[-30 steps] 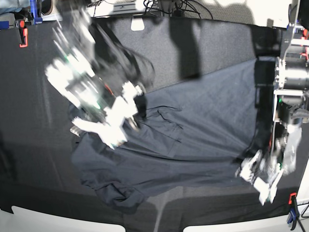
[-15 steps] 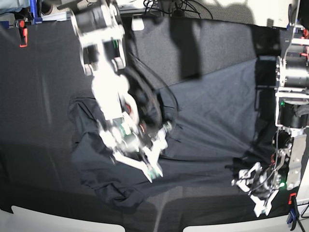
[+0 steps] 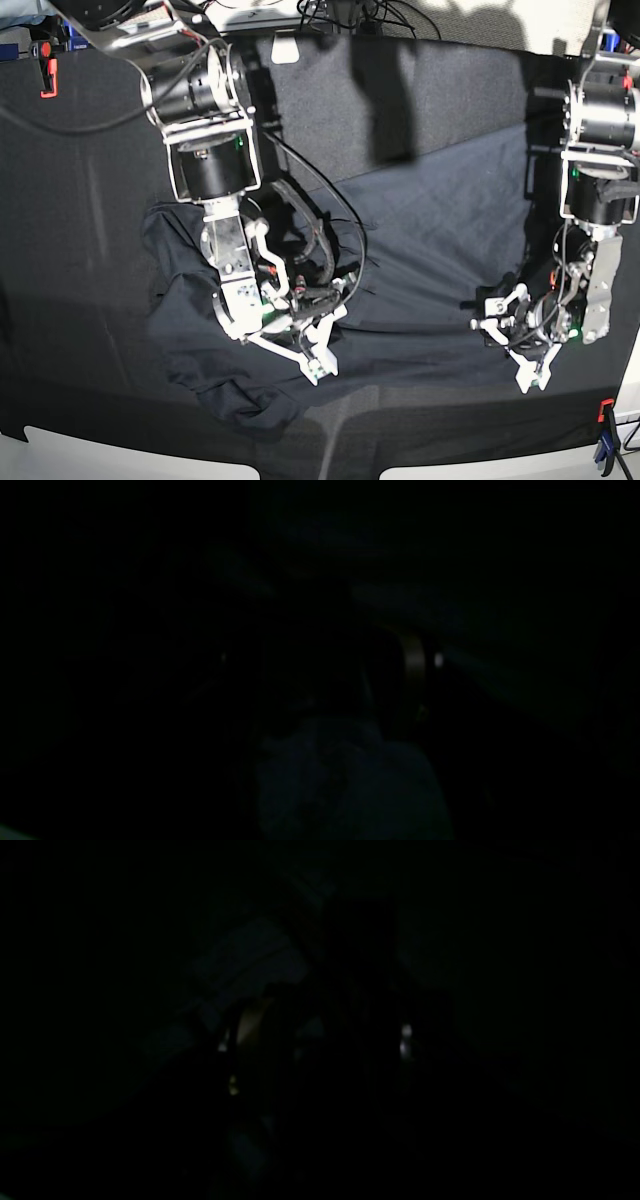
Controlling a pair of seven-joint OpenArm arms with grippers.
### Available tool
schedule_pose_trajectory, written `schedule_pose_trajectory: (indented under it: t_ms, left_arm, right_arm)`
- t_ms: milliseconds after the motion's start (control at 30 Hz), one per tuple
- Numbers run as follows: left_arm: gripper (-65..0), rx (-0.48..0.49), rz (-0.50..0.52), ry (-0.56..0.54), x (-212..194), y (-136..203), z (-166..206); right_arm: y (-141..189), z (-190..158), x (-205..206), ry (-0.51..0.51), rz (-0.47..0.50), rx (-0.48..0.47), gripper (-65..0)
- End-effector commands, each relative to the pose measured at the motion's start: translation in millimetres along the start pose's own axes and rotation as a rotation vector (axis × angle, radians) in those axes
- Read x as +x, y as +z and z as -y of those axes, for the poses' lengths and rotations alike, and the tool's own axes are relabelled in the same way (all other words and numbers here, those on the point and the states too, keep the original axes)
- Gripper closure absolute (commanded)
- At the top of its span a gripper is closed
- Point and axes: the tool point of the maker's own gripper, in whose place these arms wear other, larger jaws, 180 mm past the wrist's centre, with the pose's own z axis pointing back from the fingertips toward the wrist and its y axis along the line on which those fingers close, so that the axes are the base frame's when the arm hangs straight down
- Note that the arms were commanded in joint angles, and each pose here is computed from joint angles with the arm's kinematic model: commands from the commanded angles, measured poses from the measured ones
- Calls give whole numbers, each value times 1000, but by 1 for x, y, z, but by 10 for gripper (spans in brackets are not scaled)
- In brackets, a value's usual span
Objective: Layout the t-shirt on the table in an organized manner, then fold the t-shirt properly
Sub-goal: 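Lower the right gripper onto the bunched fabric and grasp it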
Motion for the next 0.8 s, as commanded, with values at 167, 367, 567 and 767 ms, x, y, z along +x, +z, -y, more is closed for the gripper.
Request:
schedule_pose_trajectory:
  t_ms: [167, 367, 567, 767]
  left_arm:
    - [-333, -11, 16, -2, -1, 1, 0]
    - [-333, -11, 0, 0, -11, -1, -1]
    - [-333, -7, -1, -4, -11, -1, -1]
    - [-333, -10, -1, -5, -11, -1, -1]
  right_arm:
    - [5, 0, 20, 25, 55, 9, -204]
    - [5, 0, 21, 28, 65, 5, 0]
    - [8, 0, 34, 35, 83, 4, 0]
    - [29, -3, 62, 52, 128, -14, 0]
